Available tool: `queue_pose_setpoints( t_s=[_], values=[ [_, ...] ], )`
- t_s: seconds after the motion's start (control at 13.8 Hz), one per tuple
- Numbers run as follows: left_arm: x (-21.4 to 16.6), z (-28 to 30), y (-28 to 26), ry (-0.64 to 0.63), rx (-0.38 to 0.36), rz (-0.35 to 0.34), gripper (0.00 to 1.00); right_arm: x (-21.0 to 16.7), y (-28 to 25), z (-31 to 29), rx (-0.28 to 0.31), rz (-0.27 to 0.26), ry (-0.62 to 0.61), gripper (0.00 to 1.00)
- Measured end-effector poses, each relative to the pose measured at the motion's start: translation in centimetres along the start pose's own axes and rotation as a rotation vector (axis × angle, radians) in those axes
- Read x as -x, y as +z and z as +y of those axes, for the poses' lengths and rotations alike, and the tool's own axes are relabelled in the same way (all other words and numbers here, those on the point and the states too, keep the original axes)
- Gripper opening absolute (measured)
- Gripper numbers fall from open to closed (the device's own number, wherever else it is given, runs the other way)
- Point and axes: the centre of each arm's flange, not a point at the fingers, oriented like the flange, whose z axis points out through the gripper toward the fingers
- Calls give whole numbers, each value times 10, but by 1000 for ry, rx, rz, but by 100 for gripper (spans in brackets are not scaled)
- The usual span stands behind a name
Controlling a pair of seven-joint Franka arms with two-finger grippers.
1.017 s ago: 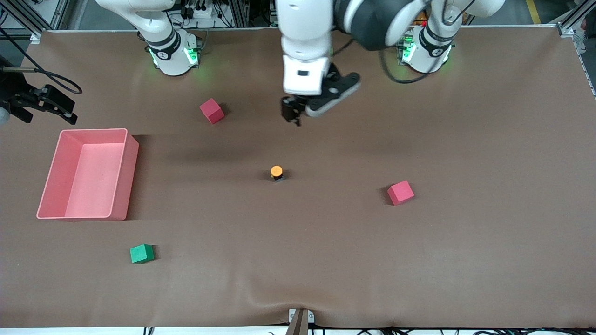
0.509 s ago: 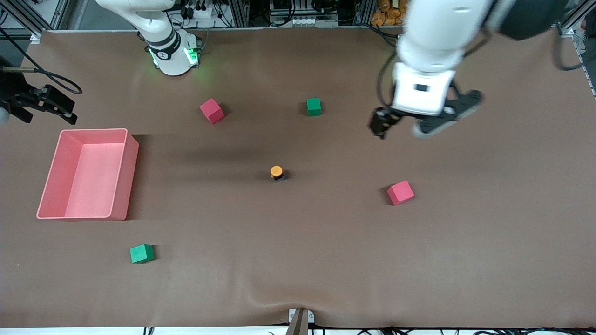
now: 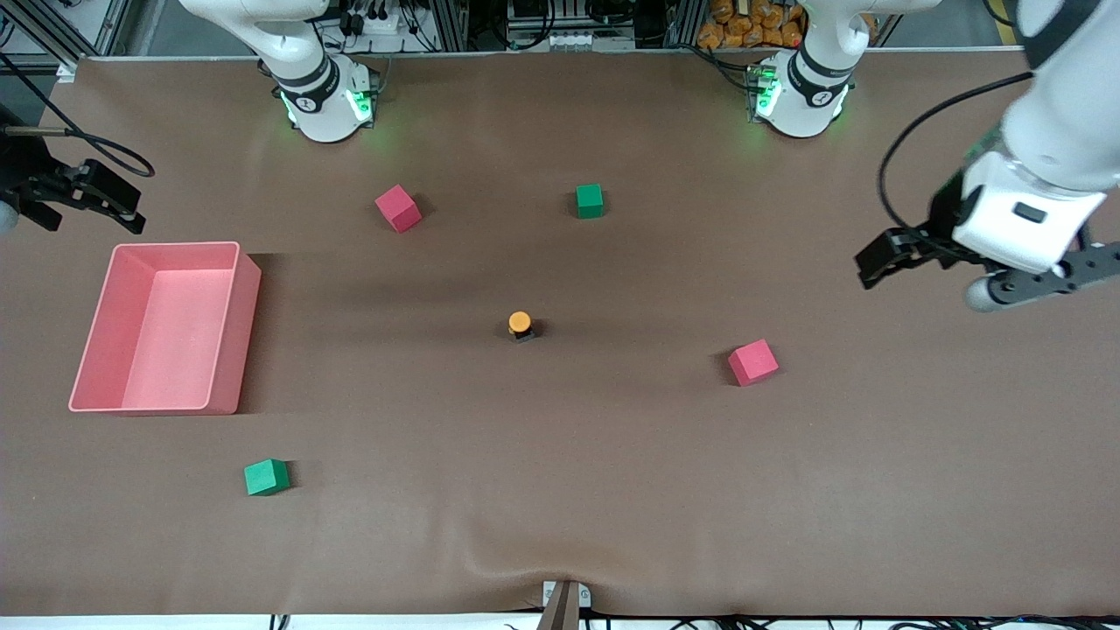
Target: Place and upright button with both arms
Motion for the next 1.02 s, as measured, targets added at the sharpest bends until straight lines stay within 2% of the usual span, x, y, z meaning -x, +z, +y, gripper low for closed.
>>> queue_pose_setpoints(
  t_s=[0.36,0.73,1.02],
  values=[
    [-4,-34,-9,183,-10,1,100,0,0,0,0,0,0,100],
    [23,-76,-12,212,-21,-31,100,0,0,0,0,0,0,100],
    [52,-84,-11,224,-33,-51,100,0,0,0,0,0,0,100]
  ],
)
